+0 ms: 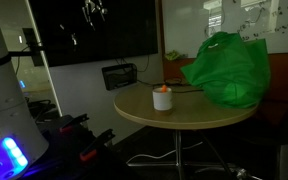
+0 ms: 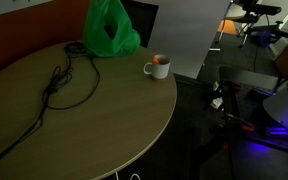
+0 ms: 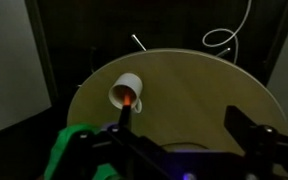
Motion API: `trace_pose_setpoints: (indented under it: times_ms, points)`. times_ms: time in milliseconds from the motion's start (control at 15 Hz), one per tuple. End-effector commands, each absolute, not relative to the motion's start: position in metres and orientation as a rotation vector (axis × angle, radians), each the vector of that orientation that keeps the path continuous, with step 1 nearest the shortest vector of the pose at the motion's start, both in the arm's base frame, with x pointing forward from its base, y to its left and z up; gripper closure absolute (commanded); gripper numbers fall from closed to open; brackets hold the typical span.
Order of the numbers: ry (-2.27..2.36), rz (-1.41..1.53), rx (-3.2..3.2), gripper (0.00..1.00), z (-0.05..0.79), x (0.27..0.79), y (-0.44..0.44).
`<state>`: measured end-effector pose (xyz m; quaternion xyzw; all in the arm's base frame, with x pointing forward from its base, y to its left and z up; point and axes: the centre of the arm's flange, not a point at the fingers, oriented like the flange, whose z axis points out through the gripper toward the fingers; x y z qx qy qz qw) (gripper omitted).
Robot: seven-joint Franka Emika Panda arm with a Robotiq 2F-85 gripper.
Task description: Remove the marker from the mug cup and put it on the table
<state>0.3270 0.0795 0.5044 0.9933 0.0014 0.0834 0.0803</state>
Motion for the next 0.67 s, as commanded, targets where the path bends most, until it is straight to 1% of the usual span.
trace_pose_setpoints:
  times_ms: [0,267,600]
  points:
    - [0.010,0.311,3.013,0.00,0.484,0.354,0.047]
    - [-0.028,0.373,3.043,0.00,0.444,0.388,0.003]
    - [0.058,0.465,3.010,0.00,0.382,0.422,-0.014]
